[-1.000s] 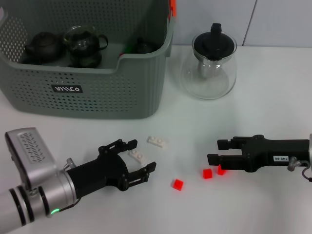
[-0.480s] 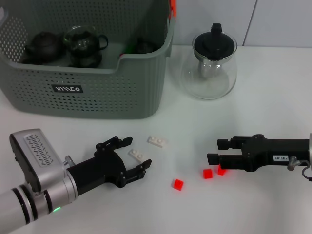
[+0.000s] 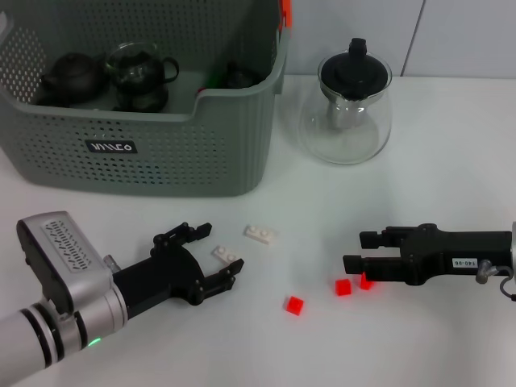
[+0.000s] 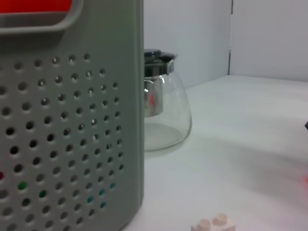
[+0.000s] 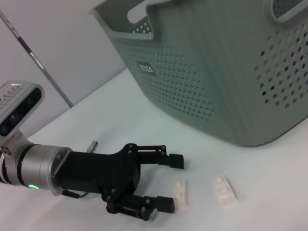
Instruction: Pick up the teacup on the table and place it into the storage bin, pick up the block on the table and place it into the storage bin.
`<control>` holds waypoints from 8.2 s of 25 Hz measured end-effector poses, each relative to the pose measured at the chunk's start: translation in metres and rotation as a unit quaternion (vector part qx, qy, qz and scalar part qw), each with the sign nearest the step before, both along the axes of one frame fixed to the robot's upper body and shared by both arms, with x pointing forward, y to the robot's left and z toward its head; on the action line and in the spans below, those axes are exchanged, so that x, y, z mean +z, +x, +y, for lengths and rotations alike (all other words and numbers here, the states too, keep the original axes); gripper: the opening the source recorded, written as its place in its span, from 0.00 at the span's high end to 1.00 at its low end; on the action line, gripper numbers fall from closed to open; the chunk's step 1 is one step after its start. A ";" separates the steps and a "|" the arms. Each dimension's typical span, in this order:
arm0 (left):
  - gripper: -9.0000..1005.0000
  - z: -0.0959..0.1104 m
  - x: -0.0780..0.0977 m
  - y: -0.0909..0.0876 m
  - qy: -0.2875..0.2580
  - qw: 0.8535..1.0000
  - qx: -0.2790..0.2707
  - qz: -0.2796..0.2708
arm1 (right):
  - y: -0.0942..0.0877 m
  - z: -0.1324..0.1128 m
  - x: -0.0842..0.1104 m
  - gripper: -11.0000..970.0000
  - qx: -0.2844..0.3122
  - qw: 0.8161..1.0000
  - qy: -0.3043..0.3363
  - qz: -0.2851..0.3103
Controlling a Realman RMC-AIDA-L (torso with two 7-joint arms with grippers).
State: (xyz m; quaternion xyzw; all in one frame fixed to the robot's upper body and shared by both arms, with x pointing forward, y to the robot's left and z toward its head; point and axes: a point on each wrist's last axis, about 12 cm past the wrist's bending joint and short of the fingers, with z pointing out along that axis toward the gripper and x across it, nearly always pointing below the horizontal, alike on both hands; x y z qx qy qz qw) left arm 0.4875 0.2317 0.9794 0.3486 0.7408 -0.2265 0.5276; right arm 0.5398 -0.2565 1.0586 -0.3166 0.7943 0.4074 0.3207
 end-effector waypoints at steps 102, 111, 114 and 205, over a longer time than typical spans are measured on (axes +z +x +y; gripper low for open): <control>0.37 0.103 0.182 0.116 -0.290 0.948 0.119 0.061 | 0.000 -0.001 -0.003 0.24 -0.005 1.000 -0.004 0.001; 0.16 0.102 0.130 0.011 -0.265 0.963 -0.022 -0.053 | -0.001 -0.001 -0.003 0.24 -0.005 1.000 -0.002 -0.001; 0.16 0.083 0.102 -0.025 -0.193 0.975 -0.099 -0.056 | -0.001 -0.001 -0.003 0.24 -0.004 1.000 -0.002 -0.002; 0.16 0.065 0.061 -0.055 -0.171 0.978 -0.116 0.042 | 0.054 0.087 0.111 0.55 0.124 0.956 -0.264 0.024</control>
